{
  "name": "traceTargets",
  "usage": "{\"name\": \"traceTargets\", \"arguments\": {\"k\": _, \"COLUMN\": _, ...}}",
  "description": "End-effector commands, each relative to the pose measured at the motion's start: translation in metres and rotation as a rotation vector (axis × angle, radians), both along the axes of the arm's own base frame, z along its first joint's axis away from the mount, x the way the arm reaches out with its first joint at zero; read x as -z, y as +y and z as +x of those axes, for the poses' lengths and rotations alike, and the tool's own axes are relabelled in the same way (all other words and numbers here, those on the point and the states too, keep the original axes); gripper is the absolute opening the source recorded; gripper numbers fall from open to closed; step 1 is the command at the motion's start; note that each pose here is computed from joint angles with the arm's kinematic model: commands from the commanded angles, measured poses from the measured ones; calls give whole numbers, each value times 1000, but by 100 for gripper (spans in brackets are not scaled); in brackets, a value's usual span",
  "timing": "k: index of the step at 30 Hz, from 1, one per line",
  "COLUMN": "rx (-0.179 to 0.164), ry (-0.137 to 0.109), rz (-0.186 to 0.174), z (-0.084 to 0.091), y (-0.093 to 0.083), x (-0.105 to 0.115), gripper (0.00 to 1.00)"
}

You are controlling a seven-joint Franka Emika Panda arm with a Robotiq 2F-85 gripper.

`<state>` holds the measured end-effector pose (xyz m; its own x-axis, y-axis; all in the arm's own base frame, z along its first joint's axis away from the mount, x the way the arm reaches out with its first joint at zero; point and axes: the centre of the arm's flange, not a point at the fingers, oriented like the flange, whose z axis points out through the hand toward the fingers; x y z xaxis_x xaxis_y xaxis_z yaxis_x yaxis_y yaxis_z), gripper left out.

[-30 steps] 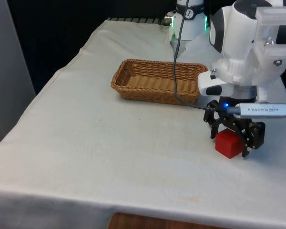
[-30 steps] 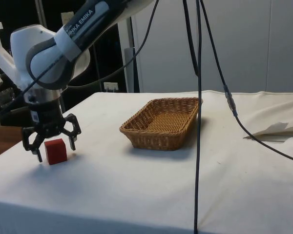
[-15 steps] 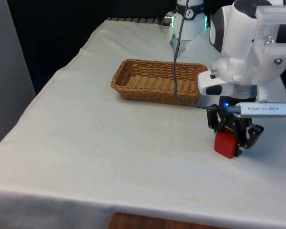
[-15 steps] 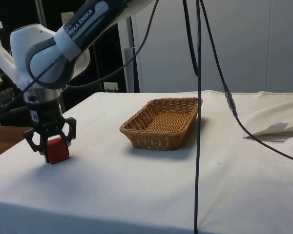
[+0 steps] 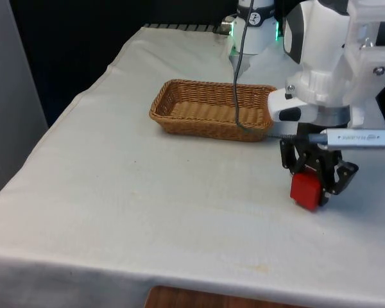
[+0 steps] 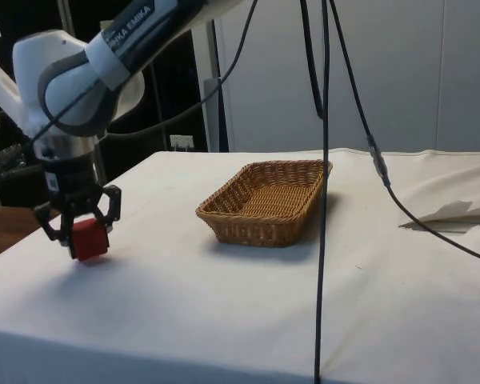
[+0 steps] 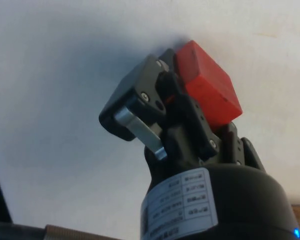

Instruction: Pick up the cube and place it into the basket.

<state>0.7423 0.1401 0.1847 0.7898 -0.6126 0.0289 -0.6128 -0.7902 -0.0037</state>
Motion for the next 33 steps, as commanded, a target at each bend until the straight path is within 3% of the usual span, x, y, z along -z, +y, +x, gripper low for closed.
{"name": "traceTargets", "arguments": {"k": 1, "rx": 1, "ry": 0, "rz": -1, "z": -1, "y": 1, "x": -8, "gripper": 0}}
{"name": "traceTargets", "arguments": {"k": 33, "rx": -4, "ry": -7, "rz": -3, "z": -3, "y": 1, "x": -122, "gripper": 0}}
